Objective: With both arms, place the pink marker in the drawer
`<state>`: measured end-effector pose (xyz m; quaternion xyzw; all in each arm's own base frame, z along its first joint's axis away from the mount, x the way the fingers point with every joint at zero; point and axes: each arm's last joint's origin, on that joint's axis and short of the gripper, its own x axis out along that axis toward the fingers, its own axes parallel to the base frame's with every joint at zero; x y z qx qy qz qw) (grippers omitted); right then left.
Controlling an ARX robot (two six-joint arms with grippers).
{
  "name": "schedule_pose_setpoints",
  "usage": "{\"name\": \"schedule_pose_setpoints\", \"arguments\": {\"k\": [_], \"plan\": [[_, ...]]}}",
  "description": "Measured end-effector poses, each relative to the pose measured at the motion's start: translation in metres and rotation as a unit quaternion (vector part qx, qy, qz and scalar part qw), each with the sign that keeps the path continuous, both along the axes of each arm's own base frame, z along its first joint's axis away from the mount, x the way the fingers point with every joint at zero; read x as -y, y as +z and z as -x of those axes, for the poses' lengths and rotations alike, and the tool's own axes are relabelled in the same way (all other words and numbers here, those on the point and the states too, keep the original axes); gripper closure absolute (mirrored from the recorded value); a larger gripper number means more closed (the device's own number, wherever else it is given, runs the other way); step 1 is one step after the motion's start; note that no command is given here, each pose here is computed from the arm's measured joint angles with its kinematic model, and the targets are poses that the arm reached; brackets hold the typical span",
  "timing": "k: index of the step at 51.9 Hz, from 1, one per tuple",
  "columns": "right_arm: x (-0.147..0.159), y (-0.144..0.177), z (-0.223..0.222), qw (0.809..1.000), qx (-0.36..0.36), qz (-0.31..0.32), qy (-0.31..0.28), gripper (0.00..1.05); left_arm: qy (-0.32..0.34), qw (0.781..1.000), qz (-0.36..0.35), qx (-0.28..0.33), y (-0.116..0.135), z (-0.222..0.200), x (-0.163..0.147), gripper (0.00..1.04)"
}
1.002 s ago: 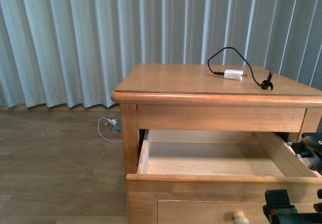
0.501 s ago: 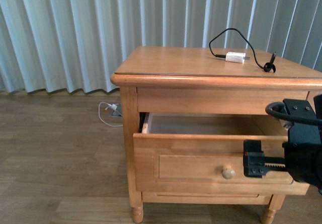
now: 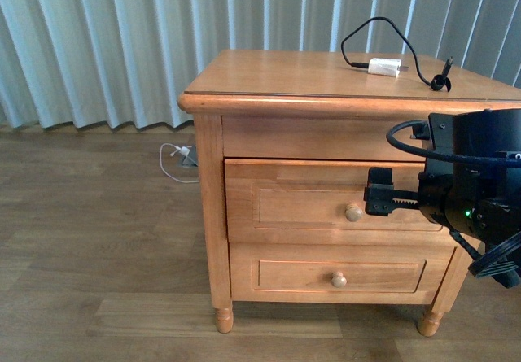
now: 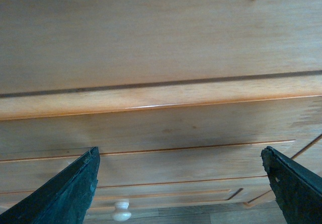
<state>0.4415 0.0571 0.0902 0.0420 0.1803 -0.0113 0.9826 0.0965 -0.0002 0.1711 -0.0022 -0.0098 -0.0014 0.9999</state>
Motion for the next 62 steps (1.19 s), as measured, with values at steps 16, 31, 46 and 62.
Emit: {"name": "schedule_pose_setpoints", "arguments": {"k": [16,31,46,62], "plan": [[-0.002,-0.002,-0.003,1.0,0.016,0.001,0.005,0.08,0.0,1.0,0.0,0.0,0.0,0.0,0.0,0.06],[-0.003,0.004,0.007,1.0,0.007,-0.008,0.026,0.08,0.0,1.0,0.0,0.0,0.0,0.0,0.0,0.06],[-0.007,0.05,0.066,0.998,0.004,-0.014,0.054,0.08,0.0,1.0,0.0,0.0,0.0,0.0,0.0,0.06],[0.002,0.111,0.176,0.993,0.01,-0.005,0.12,0.08,0.0,1.0,0.0,0.0,0.0,0.0,0.0,0.06]]}}
